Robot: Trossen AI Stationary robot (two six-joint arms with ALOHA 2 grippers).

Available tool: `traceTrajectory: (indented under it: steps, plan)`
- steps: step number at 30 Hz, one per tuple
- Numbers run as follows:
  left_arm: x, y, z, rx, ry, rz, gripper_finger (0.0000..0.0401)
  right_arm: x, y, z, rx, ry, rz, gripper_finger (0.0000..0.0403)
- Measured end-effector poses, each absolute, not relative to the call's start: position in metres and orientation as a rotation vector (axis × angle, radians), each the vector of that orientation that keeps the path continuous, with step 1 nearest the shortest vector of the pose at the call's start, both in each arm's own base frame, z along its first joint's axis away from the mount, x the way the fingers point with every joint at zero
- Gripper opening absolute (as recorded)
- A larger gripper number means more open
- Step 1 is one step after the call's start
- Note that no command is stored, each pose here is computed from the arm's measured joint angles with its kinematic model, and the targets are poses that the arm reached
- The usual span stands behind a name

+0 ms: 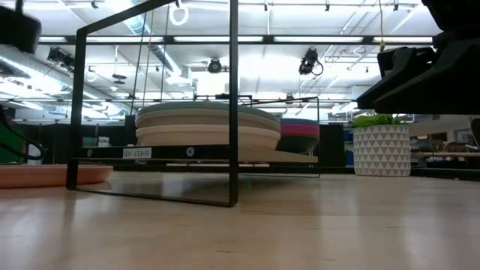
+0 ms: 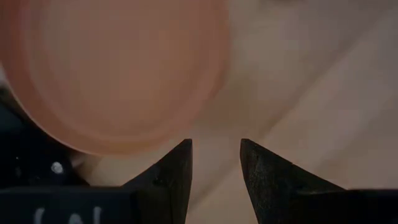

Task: Place and stack plates onto a shelf
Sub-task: Stack the light brown plate on top of the light blue plate on the shelf

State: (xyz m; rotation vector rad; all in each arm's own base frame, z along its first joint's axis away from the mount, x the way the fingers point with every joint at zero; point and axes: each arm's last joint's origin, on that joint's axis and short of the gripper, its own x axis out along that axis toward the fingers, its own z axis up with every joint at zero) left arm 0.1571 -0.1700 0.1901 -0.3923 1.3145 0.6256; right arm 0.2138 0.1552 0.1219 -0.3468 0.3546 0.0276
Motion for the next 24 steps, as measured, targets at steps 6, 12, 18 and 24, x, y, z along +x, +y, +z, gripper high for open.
traceTrajectory:
  steps: [6, 12, 18, 24]
  plan:
    - [0.153, -0.158, 0.171, -0.256, 1.359, 0.584, 0.0142, 0.214, 0.155, 0.122, -0.334, 0.354, 0.026, 0.0126]
    - [0.149, -0.152, 0.152, -0.149, 1.364, 0.467, 0.0142, 0.213, 0.155, 0.121, -0.333, 0.365, 0.024, 0.0126]
    - [0.144, -0.147, 0.141, -0.166, 1.375, 0.491, 0.0139, 0.213, 0.155, 0.121, -0.332, 0.365, 0.026, 0.0126]
    - [0.146, -0.149, 0.14, -0.154, 1.386, 0.427, 0.0043, 0.213, 0.156, 0.121, -0.318, 0.365, 0.026, 0.0126]
